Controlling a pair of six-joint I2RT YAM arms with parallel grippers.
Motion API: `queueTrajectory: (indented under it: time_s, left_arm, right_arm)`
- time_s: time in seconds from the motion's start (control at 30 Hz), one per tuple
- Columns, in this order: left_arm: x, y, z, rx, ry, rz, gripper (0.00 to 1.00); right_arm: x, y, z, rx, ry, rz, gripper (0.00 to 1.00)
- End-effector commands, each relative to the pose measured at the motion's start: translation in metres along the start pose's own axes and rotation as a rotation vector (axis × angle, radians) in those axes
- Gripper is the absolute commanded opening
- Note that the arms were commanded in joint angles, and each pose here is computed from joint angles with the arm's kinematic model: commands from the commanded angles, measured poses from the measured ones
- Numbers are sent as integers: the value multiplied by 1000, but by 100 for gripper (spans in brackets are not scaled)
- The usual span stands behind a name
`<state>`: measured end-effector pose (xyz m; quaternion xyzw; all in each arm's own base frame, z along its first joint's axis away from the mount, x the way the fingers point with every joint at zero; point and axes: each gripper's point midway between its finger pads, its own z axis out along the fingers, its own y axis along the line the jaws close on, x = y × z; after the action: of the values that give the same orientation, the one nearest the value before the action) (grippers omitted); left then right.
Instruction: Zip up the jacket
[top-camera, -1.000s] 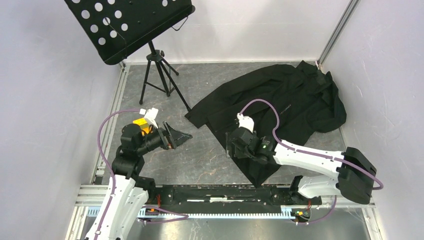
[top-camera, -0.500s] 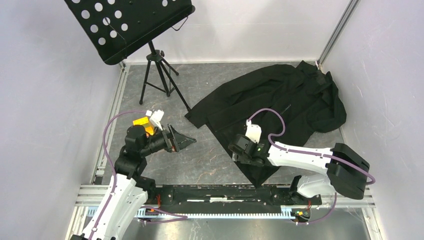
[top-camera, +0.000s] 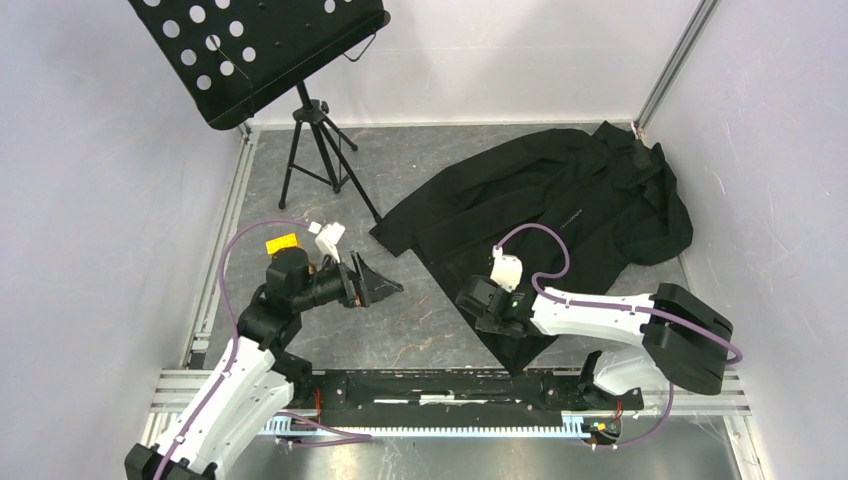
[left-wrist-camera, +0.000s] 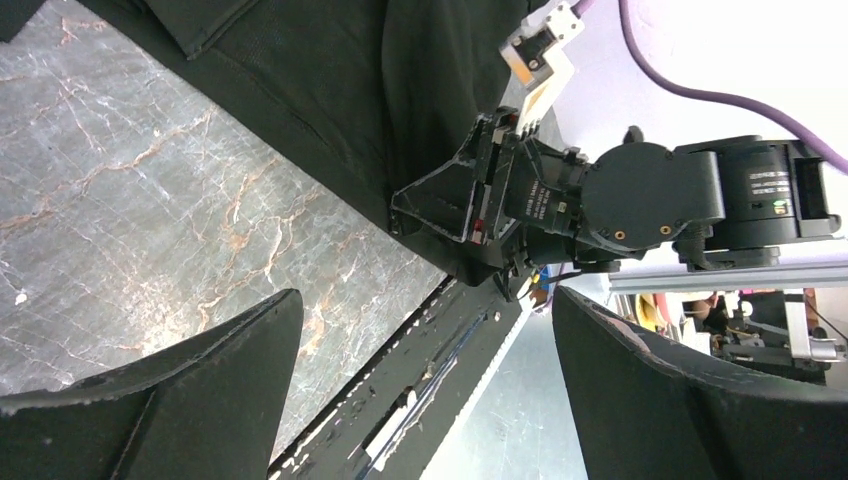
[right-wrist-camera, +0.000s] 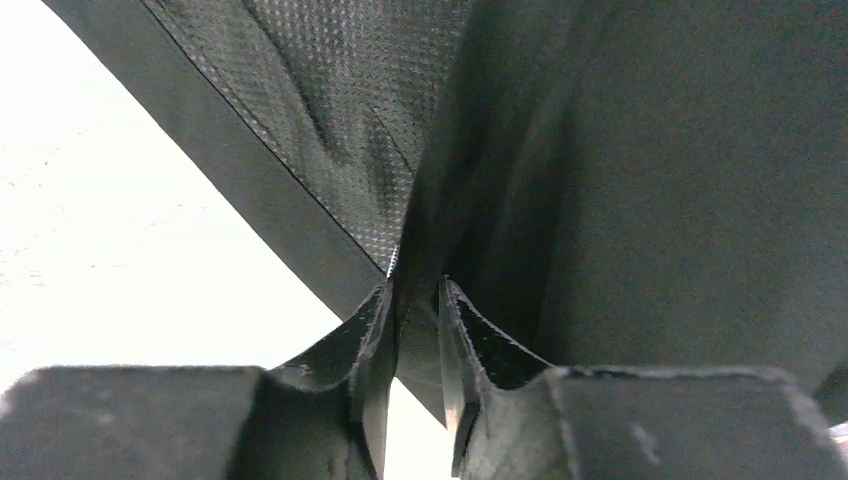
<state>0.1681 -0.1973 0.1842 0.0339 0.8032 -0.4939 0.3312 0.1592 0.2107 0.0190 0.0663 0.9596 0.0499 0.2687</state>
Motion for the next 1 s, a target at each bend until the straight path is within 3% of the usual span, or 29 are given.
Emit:
queueTrajectory:
  time_s: [0.0, 0.1, 0.23, 0.37, 0.63, 0.73, 0.8, 0.97]
  left_arm:
    - [-4, -3, 8, -8, -12, -17, 100]
    - [-1, -7, 13, 15, -4, -24, 100]
    - [1, -17, 23, 74, -3, -40, 100]
    - [4, -28, 34, 138, 10, -47, 100]
    - [24, -48, 66, 259, 56, -78, 91]
    - [29, -52, 77, 278, 62, -81, 90]
    - [33, -51, 83, 272, 69, -81, 98]
    - [43, -52, 98, 282, 88, -118, 100]
  right_arm:
    - [-3, 0, 1, -5, -29, 6, 19]
    - [-11, 5, -3, -44, -59, -24, 1]
    - [-30, 27, -15, -229, -164, -173, 0]
    - [-46, 58, -45, -560, -369, -335, 0]
    - [-31, 64, -92, -1014, -689, -612, 0]
    - [-29, 62, -105, -1078, -792, -675, 0]
    - [-27, 61, -111, -1105, -828, -696, 0]
    - [-27, 63, -115, -1122, -835, -701, 0]
